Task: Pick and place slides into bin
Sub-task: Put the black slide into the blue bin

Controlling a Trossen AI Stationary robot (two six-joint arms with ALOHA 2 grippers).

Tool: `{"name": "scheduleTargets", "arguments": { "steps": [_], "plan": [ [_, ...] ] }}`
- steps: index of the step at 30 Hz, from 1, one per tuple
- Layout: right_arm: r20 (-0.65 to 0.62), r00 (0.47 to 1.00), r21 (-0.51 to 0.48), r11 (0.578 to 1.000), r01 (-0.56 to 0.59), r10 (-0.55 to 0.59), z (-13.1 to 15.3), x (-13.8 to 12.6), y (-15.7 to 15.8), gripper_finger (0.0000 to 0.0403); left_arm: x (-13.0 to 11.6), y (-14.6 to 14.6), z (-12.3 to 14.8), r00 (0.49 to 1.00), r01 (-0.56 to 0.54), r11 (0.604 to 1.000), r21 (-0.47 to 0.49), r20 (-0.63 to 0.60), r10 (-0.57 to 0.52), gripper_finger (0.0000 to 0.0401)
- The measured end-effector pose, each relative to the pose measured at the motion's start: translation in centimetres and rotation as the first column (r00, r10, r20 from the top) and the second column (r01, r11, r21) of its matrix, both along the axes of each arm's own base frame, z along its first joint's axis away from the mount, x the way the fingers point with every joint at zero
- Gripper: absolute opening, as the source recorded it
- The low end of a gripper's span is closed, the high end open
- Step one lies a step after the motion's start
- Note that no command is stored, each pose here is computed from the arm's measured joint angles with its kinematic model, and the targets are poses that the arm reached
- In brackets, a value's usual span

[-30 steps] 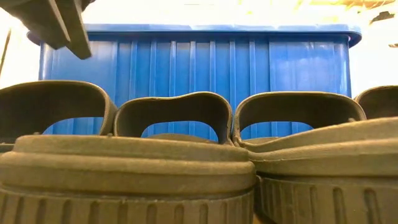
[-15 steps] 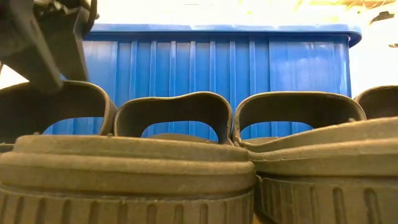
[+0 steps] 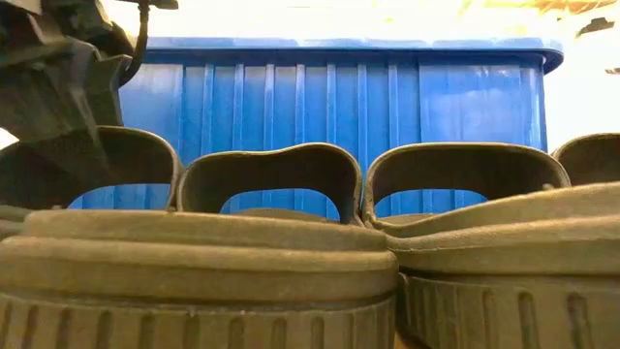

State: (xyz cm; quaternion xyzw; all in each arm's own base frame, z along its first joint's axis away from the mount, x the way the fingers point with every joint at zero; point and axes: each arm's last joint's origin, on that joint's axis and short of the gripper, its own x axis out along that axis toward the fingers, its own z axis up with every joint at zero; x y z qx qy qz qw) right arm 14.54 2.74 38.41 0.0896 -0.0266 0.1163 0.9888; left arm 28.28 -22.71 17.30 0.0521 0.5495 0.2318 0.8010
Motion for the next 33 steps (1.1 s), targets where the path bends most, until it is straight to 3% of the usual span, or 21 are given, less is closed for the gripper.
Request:
{"name": "scheduleTargets", "arguments": {
  "steps": [6,7,17,27,33],
  "plan": [
    [-0.007,1.0,-0.001,1.0,0.004,-0.004,-0.1,0.2,0.0,0.0265,0.3,0.5,0.0,1.0,-0.008,1.0,0.007,-0.007,0.009,0.0027],
    [-0.008,1.0,-0.001,1.0,0.005,-0.005,-0.1,0.2,0.0,0.0265,0.3,0.5,0.0,1.0,-0.008,1.0,0.007,-0.006,0.008,0.0016],
    [-0.024,1.0,-0.004,1.0,0.007,-0.007,-0.3,0.6,0.1,0.0265,1.1,-0.3,2.4,1.0,-0.002,1.0,-0.03,0.015,0.002,0.0003],
    [-0.032,0.999,-0.006,1.0,0.007,-0.007,-0.4,0.8,0.1,0.0265,1.7,-1.4,8.2,0.998,0.042,0.998,-0.056,0.049,-0.039,0.0001],
    [-0.03,1.0,-0.023,1.0,0.008,-0.008,-0.4,0.8,0.1,0.0265,1.3,-1.1,11.4,0.998,0.028,0.999,-0.019,0.065,-0.026,0.0001]
  ]
}}
